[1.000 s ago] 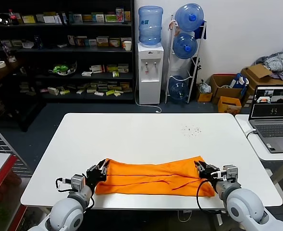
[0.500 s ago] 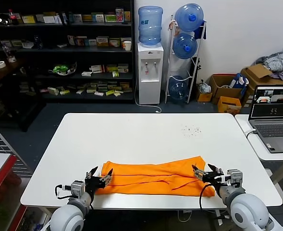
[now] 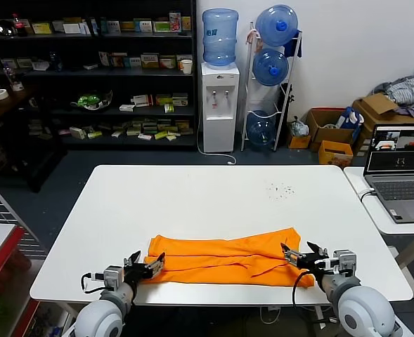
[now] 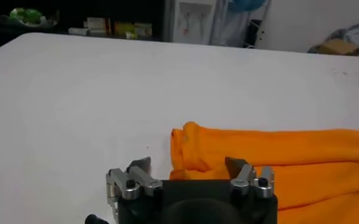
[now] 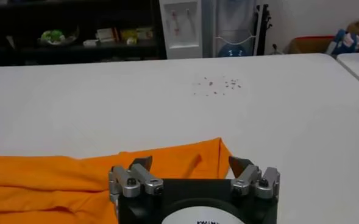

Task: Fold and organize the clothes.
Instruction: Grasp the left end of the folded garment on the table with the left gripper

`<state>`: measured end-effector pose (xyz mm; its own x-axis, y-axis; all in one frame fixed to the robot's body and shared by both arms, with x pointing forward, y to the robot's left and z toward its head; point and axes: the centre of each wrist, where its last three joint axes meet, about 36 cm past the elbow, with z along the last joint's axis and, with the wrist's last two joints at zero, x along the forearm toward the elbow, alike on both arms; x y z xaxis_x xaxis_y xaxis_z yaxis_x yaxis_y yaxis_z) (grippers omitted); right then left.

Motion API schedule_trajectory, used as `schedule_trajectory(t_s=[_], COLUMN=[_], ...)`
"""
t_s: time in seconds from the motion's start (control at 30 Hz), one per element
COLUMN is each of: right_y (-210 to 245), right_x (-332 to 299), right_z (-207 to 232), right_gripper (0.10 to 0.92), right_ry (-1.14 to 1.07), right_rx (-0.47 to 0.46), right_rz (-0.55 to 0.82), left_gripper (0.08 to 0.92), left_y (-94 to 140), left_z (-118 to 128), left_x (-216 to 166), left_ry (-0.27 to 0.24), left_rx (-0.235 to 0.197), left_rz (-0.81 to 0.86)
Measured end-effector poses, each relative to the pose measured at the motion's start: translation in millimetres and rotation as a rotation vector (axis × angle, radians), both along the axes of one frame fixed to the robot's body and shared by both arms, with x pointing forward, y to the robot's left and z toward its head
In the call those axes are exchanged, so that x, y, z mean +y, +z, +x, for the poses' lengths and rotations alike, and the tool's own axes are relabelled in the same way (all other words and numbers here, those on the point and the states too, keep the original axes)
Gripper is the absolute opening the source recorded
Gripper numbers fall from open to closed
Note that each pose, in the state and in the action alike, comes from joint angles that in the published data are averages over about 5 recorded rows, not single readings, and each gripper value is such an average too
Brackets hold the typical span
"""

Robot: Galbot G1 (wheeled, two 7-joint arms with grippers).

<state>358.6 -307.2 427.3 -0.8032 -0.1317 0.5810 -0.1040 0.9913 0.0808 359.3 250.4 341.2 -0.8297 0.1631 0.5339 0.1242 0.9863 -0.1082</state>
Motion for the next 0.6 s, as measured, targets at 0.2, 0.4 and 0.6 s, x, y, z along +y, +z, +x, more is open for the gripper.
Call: schedule_trajectory(t_s=[0.2, 0.4, 0.6], right_y=[0.6, 0.9, 0.3], right_x=[-1.0, -1.3, -2.5], right_z=[0.3, 0.5, 1.2], right_gripper=[0.823, 0.823, 0.823], right_ry=[-0.001, -0.001, -0.005], right_rx=[0.001, 0.001, 0.002], right_rz=[-0.002, -0.002, -0.001], left_gripper=[0.620, 0.447, 0.273], left_y=[-3.6, -7.2, -7.5], left_z=[-2.2, -3.8, -7.0], left_x=[-0.6, -3.6, -6.9], left_ry=[0.001, -0.001, -0.010], left_rx=[0.015, 0.023, 0.028], left_rz=[-0.017, -0.028, -0.039])
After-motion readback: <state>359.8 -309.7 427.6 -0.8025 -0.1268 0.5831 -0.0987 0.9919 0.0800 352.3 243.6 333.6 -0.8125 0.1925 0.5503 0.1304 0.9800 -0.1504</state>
